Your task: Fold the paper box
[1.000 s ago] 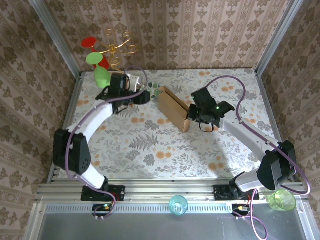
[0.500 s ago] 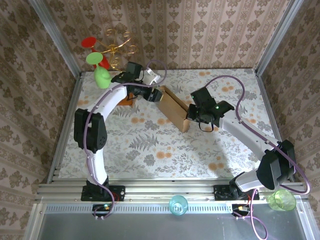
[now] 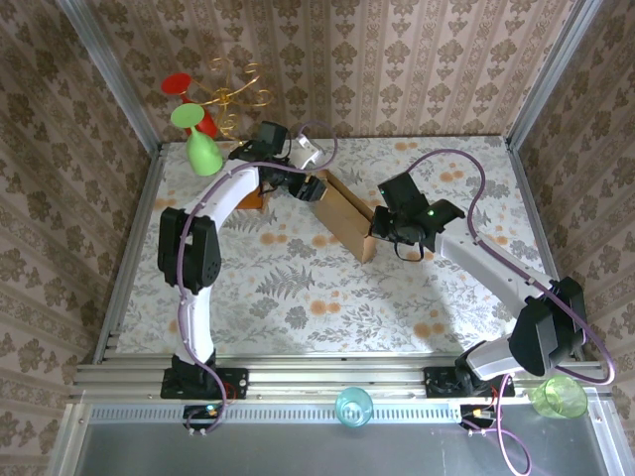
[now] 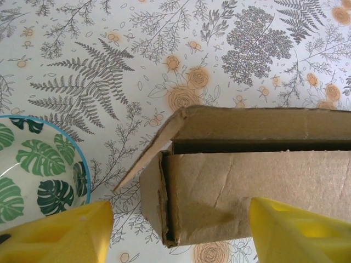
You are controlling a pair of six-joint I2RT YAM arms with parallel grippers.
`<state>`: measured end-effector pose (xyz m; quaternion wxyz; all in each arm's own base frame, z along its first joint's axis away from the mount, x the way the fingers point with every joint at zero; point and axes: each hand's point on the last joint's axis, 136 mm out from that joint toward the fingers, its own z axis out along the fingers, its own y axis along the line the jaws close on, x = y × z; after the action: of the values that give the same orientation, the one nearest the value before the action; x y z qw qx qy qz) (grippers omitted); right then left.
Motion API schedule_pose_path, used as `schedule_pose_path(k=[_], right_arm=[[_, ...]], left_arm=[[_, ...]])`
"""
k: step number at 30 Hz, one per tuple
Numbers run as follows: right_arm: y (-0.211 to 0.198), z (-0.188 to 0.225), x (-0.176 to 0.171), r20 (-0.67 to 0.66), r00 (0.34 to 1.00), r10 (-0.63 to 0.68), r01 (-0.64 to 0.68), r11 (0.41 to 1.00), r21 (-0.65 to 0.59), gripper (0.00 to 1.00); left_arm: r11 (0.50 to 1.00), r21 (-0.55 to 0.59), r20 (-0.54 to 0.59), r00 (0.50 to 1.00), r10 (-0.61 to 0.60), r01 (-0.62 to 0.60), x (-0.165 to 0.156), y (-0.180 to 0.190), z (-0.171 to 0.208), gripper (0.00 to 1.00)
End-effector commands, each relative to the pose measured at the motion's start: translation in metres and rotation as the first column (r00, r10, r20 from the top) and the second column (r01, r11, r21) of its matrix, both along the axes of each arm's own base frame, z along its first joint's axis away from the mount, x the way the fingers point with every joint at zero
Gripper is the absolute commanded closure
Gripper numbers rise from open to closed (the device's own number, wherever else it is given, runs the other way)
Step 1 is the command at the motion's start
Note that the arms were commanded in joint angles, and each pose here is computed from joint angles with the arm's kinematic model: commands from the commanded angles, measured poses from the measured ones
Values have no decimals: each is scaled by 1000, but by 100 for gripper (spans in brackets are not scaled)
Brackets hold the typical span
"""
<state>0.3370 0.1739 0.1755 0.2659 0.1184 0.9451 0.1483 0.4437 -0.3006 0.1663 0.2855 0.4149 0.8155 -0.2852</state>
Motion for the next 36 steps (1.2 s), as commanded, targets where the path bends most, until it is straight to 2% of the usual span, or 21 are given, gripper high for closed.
schedule_pose_path(k=[1,7,13,19,23,27,29,33,36], right_arm=[[2,-16,-9,-70,997,24,-26,999,-27,100],[0,-14,-4,-61,997,40,-42,999,-32,100],[7,-9,3,-59,989,138,-141,989,-49,100],[8,-8,6,-66,974,218,-223,971,-82,100],[4,-6,11,-69,963,260,-265,961,-81,100],[12,-4,12,-72,934,350,-354,934,-47,100],[18,-5,11,-81,917,390,-393,919,-32,100],[15,-11,6,-105,905,412,-418,907,-48,100],[8,-12,8,-106,908,406,-413,909,-56,100]], left_arm=[[998,-38,-10,999,-40,40,-1,-8,-2,37],[994,-101,-86,995,-47,38,-17,-15,-3,53],[990,-140,-139,990,-29,10,-32,-18,-5,61],[986,-109,-227,969,99,-126,-31,-15,-15,73],[974,-53,-250,947,202,-221,-41,-18,-23,75],[921,-49,-285,890,357,-386,-46,-6,-29,77],[889,-86,-310,860,405,-450,-49,-5,-28,77],[778,-110,-397,745,536,-618,-55,3,-32,77],[706,-142,-469,675,569,-694,-66,-4,-33,77]])
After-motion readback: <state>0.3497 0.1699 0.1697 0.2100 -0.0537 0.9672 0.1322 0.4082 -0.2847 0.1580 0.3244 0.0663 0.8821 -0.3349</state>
